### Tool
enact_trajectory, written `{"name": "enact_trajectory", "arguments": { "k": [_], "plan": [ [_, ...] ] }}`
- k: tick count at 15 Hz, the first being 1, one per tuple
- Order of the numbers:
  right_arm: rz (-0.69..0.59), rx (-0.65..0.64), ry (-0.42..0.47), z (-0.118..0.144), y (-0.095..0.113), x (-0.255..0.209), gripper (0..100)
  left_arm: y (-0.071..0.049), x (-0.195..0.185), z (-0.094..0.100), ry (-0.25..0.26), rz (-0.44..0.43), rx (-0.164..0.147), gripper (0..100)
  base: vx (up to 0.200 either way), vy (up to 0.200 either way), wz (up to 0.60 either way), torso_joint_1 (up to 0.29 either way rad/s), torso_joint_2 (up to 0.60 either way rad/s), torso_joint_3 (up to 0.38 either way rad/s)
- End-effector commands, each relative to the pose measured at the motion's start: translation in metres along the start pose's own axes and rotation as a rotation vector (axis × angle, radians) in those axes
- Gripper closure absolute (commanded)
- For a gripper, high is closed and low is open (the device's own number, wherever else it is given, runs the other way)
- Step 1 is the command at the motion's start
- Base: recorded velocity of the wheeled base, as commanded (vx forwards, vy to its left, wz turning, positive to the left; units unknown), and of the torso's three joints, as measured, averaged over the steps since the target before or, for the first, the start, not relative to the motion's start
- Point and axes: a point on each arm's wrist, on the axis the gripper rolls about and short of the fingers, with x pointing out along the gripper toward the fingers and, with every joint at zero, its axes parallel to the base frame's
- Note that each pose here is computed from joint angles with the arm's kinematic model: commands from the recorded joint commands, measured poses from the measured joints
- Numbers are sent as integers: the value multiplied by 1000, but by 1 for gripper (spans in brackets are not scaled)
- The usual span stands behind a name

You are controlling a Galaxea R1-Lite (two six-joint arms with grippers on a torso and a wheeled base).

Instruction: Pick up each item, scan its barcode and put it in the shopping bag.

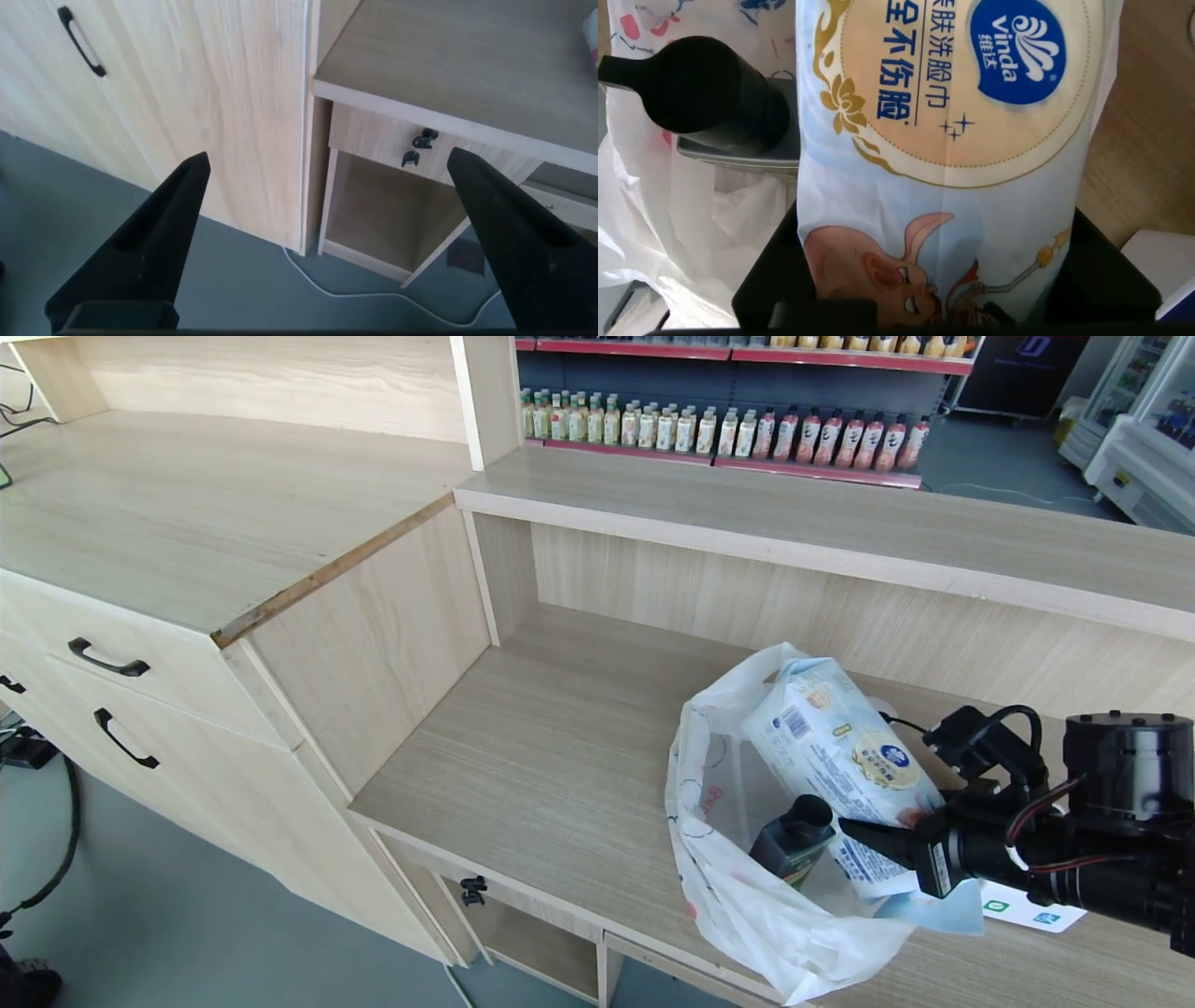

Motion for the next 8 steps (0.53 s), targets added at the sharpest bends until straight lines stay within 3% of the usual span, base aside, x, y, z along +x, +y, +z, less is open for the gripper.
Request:
{"name": "enact_trajectory", "arguments": {
  "k": [1,4,5,8],
  "plan": [
    [3,1,4,-1,0,1,100,0,0,0,1,1,0,0,0,0,0,0,0,0],
    [15,1,-1,0,0,2,100,0,0,0,-1,1,0,0,0,0,0,0,0,0],
    [25,0,-5,0,0,2,0,0,0,0,1,1,0,0,0,0,0,0,0,0],
    [25,-22,-14,1,1,0,0,0,0,0,1,2,0,0,0,0,0,0,0,0]
  ]
}}
